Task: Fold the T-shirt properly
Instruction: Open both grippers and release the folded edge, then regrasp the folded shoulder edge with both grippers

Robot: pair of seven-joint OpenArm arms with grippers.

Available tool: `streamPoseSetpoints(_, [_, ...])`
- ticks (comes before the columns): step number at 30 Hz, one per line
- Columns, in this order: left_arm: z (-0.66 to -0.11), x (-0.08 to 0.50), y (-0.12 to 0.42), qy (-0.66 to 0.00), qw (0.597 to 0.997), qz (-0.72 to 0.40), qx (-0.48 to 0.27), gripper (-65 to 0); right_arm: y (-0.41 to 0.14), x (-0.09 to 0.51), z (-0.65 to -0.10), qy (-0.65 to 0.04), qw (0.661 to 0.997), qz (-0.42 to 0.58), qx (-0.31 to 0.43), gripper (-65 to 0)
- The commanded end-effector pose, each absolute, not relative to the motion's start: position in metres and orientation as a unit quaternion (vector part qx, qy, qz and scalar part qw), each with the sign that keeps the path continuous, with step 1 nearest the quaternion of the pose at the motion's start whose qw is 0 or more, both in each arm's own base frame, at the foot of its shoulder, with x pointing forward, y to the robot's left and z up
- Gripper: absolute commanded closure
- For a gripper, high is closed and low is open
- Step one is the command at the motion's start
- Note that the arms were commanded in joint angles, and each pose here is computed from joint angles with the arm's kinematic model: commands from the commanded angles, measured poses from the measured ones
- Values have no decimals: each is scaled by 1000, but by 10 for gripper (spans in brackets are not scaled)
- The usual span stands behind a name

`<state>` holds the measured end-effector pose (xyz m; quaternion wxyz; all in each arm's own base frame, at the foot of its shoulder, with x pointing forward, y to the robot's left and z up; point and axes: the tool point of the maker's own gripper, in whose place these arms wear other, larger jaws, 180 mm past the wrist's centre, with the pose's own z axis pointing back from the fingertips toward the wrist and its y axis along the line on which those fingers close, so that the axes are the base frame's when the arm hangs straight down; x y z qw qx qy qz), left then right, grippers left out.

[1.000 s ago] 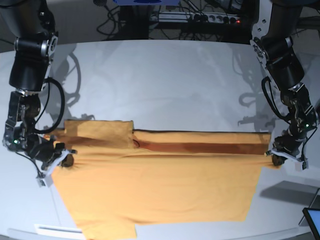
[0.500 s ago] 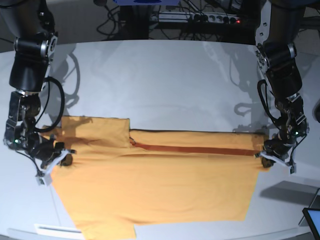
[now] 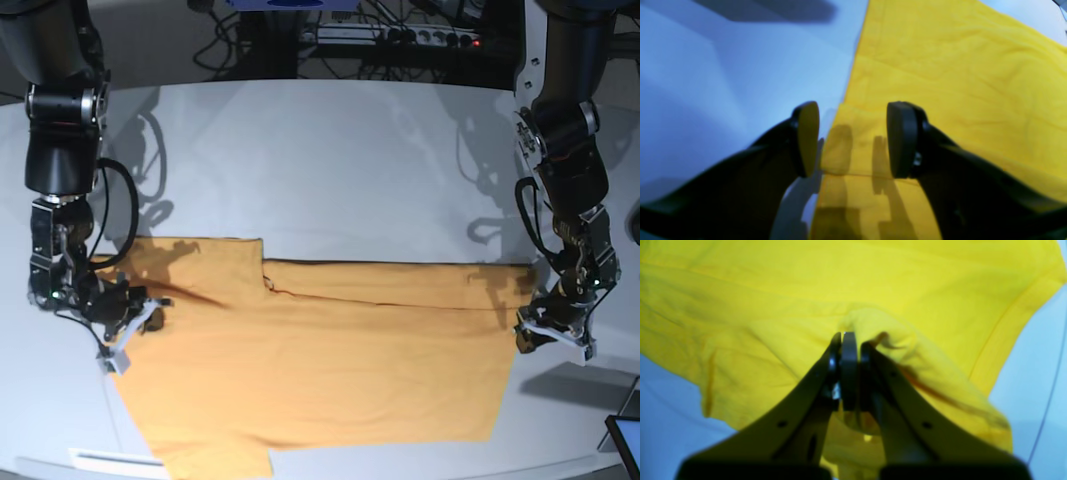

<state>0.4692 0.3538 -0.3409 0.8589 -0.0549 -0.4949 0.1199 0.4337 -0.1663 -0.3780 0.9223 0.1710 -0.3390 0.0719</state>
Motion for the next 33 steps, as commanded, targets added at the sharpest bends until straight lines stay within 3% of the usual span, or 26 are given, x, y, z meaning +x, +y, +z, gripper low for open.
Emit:
streamPoseSetpoints(1, [-310, 481, 369, -530, 838, 121, -45, -328, -171, 454, -350, -382, 905, 72, 170, -9])
streamPoseSetpoints(7, [-301, 483, 371, -540, 832, 119, -43, -328, -177, 457, -347, -392, 902, 70, 165, -12])
streamPoseSetpoints(9, [-301, 483, 371, -540, 832, 119, -43, -329, -177, 457, -346, -393, 902, 70, 165, -41])
streamPoseSetpoints(11, [-300, 483, 371, -540, 832, 119, -43, -329, -178, 458, -345, -395, 901, 71, 164, -106])
streamPoseSetpoints(18, [-292, 487, 373, -563, 816, 120, -39, -427, -179, 463, -334, -418, 891, 71, 162, -403])
streamPoseSetpoints(22, [-291, 487, 374, -564, 816, 121, -38, -425, -189, 468, -325, -443, 881, 68, 153, -488])
streamPoseSetpoints(26, [-285, 485, 384, -568, 814, 121, -30, -425, -197, 475, -314, -470, 868, 66, 143, -501])
streamPoseSetpoints(33, [-247, 481, 398, -598, 797, 89, 6, -420, -217, 470, -311, -472, 873, 109, 62, -501])
